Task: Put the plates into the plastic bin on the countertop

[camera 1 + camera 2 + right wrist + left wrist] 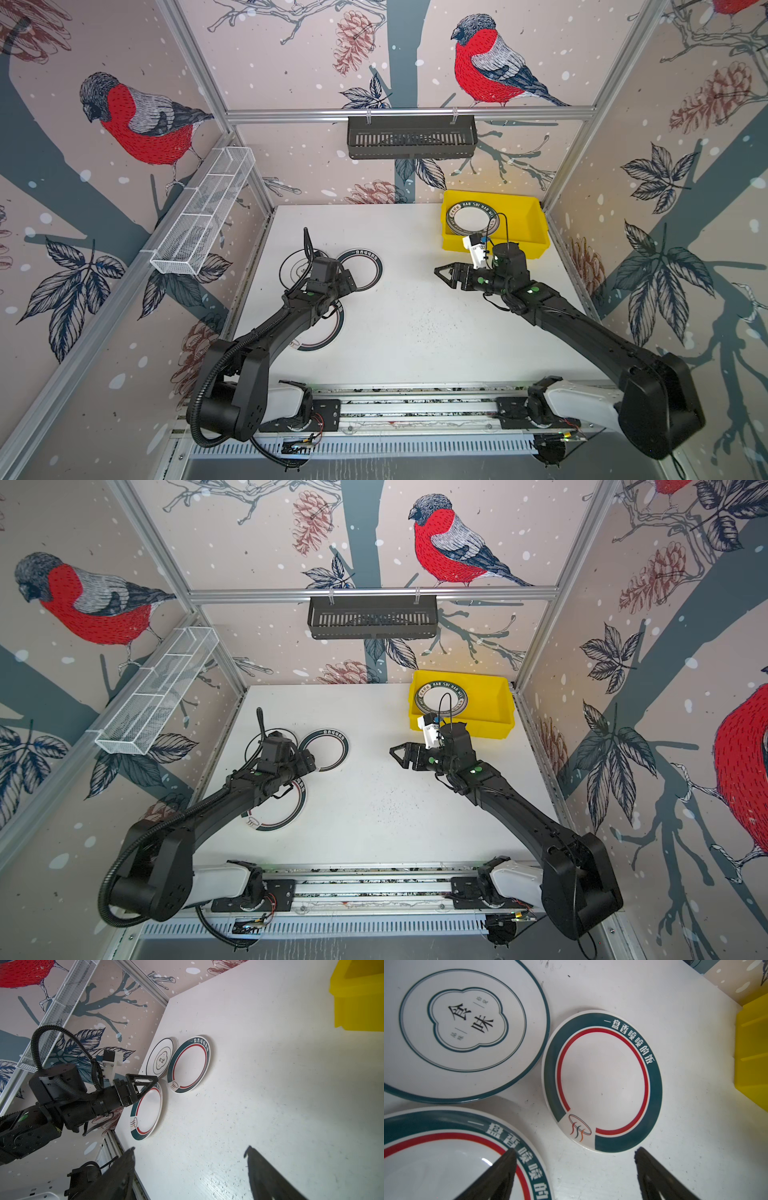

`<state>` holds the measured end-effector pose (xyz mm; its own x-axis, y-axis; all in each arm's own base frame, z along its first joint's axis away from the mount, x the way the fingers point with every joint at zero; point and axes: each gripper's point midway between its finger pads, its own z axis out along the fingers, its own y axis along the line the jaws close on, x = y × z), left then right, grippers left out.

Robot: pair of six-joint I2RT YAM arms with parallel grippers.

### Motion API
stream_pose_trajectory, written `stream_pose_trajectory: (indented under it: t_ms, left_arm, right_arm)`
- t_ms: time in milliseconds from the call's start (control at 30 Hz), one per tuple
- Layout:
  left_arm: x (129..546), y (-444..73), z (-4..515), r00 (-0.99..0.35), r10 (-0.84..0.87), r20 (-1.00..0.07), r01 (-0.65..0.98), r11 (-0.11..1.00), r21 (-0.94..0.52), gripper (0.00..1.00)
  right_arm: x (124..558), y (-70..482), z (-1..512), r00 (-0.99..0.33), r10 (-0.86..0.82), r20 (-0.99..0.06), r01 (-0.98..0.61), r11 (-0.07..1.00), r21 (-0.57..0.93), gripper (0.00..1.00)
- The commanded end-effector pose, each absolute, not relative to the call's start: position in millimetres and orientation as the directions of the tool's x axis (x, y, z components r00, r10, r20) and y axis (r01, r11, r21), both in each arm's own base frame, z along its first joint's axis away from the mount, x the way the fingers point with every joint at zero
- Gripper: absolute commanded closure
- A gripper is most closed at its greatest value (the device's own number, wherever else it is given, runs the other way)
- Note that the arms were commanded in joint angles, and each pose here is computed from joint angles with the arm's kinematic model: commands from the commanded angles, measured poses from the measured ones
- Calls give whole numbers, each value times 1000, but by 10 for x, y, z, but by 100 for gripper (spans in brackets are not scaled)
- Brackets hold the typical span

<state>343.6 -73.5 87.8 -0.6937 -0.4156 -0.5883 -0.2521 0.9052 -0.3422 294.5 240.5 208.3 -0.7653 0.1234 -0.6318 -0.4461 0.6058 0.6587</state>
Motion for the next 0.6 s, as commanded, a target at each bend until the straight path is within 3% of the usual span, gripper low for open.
stream_pose_trajectory:
  t_ms: [0, 300, 567]
  left_arm:
    - [3450, -662, 847, -676, -445, -588, -294, 894, -338, 11]
    - [3582, -638, 710, -684, -457, -568, -307, 887, -344, 13]
    - [3739, -672, 745, -689, -443, -573, -295, 894, -337, 25]
  right_arm:
    - [2890, 2417, 2097, -747, 85, -660, -495, 592, 636, 15]
    - [2866, 2307, 1983, -760, 93, -643, -463, 617, 637, 15]
    - [2897, 2161, 1901, -767, 126, -629, -411, 656, 633, 15]
